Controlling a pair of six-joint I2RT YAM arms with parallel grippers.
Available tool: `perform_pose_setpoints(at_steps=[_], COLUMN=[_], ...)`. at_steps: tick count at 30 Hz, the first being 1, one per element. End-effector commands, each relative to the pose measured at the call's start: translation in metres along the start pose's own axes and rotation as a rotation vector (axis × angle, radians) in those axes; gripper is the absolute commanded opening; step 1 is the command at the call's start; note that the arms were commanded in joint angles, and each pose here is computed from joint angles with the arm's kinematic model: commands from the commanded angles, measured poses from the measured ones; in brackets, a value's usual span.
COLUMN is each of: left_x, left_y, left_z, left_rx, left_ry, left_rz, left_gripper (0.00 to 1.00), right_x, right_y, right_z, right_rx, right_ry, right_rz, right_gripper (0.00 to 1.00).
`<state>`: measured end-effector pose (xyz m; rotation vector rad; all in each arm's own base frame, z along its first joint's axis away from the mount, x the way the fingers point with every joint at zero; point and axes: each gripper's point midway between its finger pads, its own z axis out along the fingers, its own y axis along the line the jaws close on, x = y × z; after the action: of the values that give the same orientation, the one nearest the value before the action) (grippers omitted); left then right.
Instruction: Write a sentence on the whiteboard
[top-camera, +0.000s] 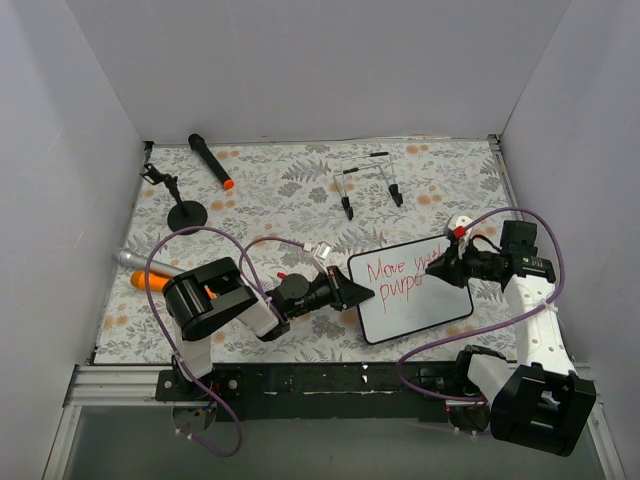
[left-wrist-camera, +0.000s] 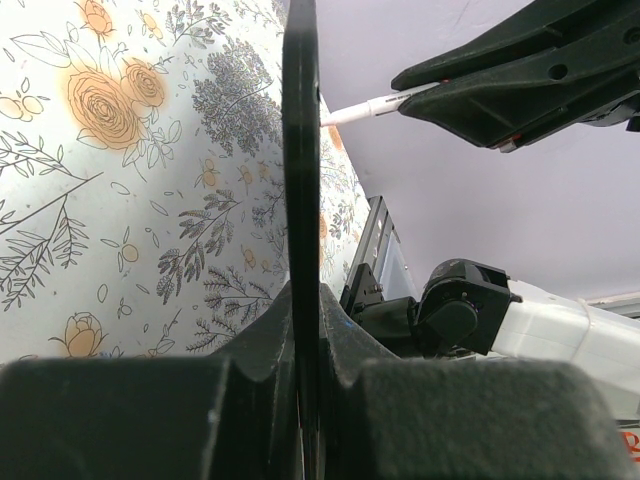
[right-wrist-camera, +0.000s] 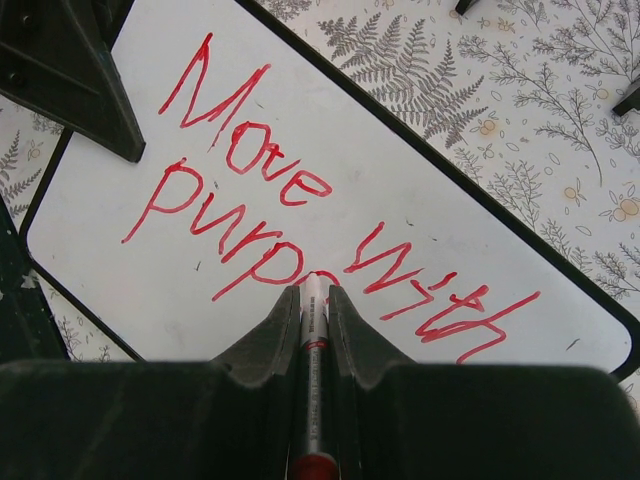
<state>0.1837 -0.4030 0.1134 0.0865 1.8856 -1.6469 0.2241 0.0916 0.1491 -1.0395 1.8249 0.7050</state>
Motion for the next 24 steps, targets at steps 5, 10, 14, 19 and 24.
perform_pose_setpoints(at_steps=[5, 10, 14, 19, 24], left_x=[-0.015, -0.016, -0.017, -0.017, -0.018], left_y=[-0.042, -0.041, -0.041, -0.038, -0.039], left_z=[0.002, 0.001, 0.001, 0.0, 0.0], left_rx=[0.163, 0.162, 0.157, 0.148, 0.148], left_ry=[-0.062, -0.064, -0.069, -0.073, -0.075], left_rz=[0.056, 0.057, 0.058, 0.06, 0.06], left_gripper=[0.0, 0.0, 0.0, 0.0, 0.0], right_x=[-0.032, -0.031, -0.022, -0.019, -0.018], right_y=[-0.002, -0.004, -0.009, -0.012, -0.013], right_z=[-0.014, -0.023, -0.029, -0.033, -0.032], right_rx=[0.036, 0.078, 0.12, 0.145, 0.144], right_ry=[-0.038, -0.033, -0.019, -0.026, -0.042], right_rz=[-0.083, -0.076, -0.045, -0.022, 0.007], right_gripper=[0.01, 0.01, 0.01, 0.01, 0.01])
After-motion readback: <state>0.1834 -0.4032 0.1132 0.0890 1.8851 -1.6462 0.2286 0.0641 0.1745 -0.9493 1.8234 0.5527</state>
